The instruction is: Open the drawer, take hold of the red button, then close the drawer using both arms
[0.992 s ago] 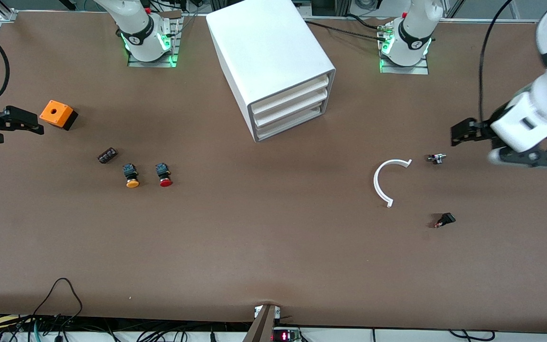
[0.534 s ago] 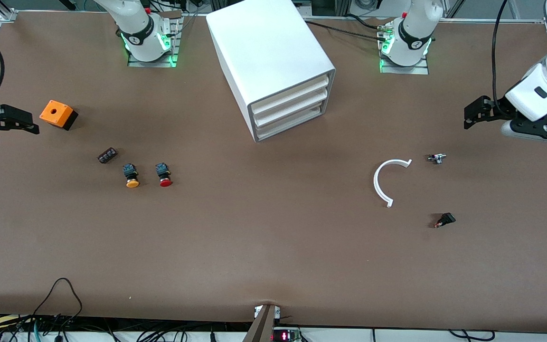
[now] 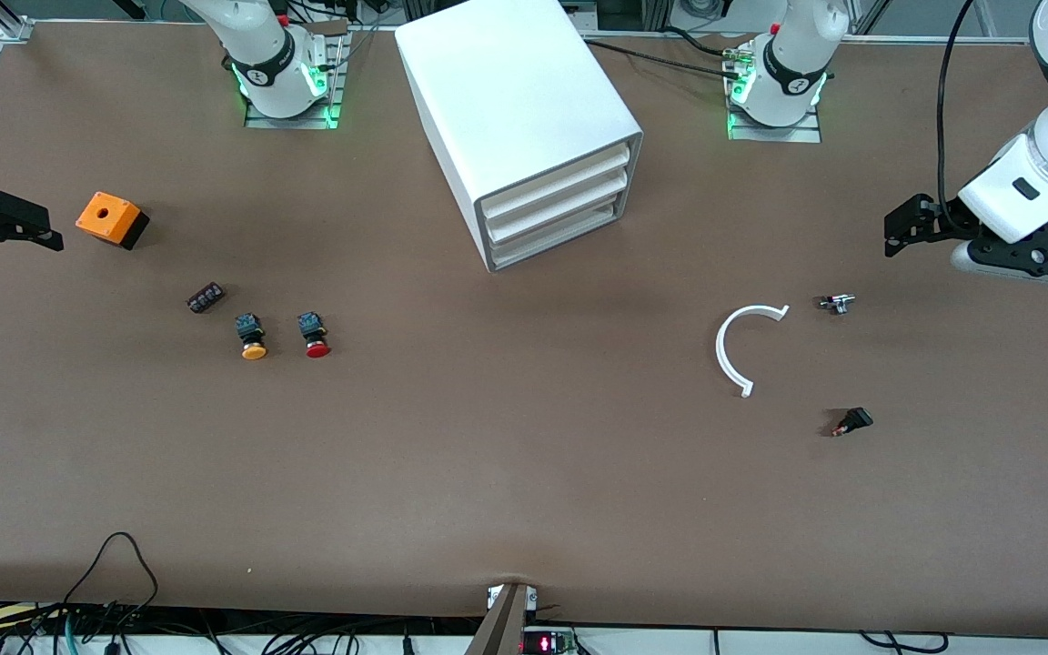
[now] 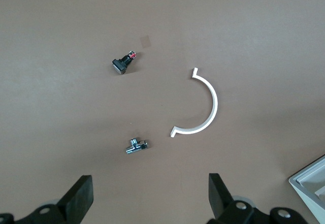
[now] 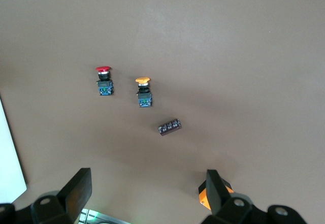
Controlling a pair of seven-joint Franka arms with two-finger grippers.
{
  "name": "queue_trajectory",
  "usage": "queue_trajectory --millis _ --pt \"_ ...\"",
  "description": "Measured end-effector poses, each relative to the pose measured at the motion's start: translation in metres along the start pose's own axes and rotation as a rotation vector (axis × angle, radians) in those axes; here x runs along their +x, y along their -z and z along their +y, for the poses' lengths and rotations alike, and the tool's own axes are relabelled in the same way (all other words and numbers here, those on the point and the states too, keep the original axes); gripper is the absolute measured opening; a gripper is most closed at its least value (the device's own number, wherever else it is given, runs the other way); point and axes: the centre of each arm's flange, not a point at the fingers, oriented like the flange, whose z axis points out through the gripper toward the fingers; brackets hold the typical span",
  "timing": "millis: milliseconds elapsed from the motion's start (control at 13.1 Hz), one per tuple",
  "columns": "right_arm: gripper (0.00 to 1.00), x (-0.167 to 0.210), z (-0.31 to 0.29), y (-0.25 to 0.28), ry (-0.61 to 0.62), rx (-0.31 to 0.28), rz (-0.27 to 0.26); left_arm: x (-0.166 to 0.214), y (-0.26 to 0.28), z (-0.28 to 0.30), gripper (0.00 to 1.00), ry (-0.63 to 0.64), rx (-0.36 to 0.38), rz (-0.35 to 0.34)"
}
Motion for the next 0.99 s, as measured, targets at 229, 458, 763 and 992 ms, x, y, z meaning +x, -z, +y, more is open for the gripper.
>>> queue_trajectory --millis 229,458,763,992 --pt "1.0 0.0045 -0.0036 -0.0065 0.009 0.003 -0.008 0.0002 0.0008 0.0001 1.0 0.0 0.0 0.002" --pt "1.0 0.0079 -0.0026 -0.0042 0.01 -0.008 0.02 0.0007 0.0043 -0.0001 1.0 -0.001 0.001 0.009" --pt "1.0 0.0093 0.0005 -0.0065 0.007 -0.012 0.031 0.001 0.0062 -0.0002 1.0 0.0 0.001 0.013" --pt "1.0 0.0098 0.0028 -0.0086 0.011 0.0 0.038 0.001 0.0063 -0.0002 1.0 0.0 0.001 0.013"
